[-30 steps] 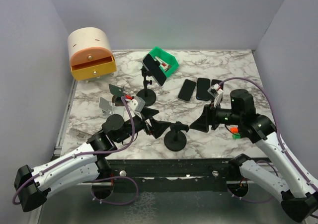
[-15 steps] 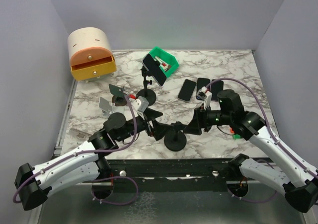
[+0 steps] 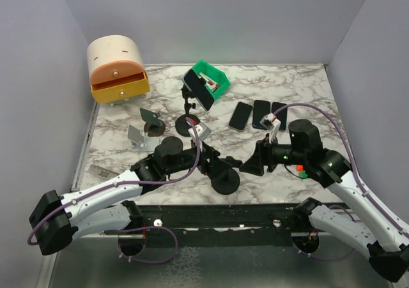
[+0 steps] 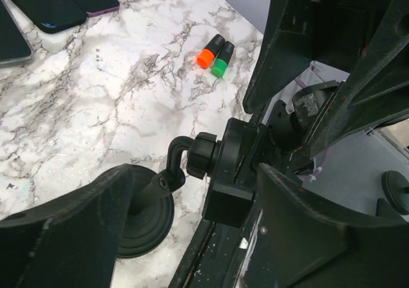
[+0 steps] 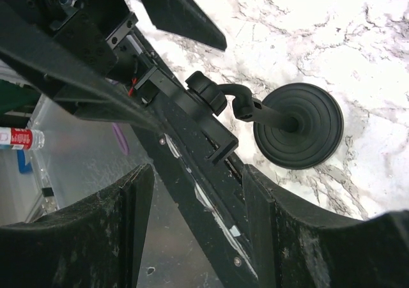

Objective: Remove the phone from the phone stand
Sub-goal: Pick up the phone stand at the center of the board.

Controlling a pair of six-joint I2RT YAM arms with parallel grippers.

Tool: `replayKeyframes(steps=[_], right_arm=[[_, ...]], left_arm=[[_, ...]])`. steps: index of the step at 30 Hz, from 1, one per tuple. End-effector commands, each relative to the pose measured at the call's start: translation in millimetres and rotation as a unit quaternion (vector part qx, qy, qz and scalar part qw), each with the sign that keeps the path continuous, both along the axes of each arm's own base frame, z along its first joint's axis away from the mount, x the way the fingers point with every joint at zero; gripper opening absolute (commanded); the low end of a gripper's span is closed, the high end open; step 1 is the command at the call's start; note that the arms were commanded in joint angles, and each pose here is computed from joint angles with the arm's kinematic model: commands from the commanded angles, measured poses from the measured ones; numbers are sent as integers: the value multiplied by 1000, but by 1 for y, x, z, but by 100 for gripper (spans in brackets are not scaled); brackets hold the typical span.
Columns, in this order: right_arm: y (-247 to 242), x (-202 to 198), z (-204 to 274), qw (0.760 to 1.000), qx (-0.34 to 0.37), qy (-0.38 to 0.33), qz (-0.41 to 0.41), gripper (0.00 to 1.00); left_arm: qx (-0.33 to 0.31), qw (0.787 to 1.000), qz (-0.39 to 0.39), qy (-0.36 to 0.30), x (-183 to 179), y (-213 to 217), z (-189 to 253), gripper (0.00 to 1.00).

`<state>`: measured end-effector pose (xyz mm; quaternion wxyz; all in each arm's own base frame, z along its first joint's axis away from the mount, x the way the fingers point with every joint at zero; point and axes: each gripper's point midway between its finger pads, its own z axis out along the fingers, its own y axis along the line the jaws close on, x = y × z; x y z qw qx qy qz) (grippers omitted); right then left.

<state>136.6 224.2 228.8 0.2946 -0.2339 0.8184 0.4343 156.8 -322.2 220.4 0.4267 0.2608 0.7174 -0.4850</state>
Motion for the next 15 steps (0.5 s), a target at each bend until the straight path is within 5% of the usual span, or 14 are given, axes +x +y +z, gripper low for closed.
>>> replayKeyframes(steps=[1, 4, 12, 15], right_arm=[[-6, -4, -2, 1000, -8, 3, -11, 63], [-9, -1, -2, 1000, -13, -4, -21, 63], [-12, 4, 14, 999, -7, -37, -31, 63], [-12, 7, 18, 998, -4, -49, -36, 63]], left_arm=[[-12, 1000, -20, -18, -3, -8, 13, 72], [-14, 999, -22, -26, -4, -7, 13, 58], [-17, 998, 19, -53, -1, 16, 20, 2], [-8, 994, 89, -66, 12, 41, 26, 0]])
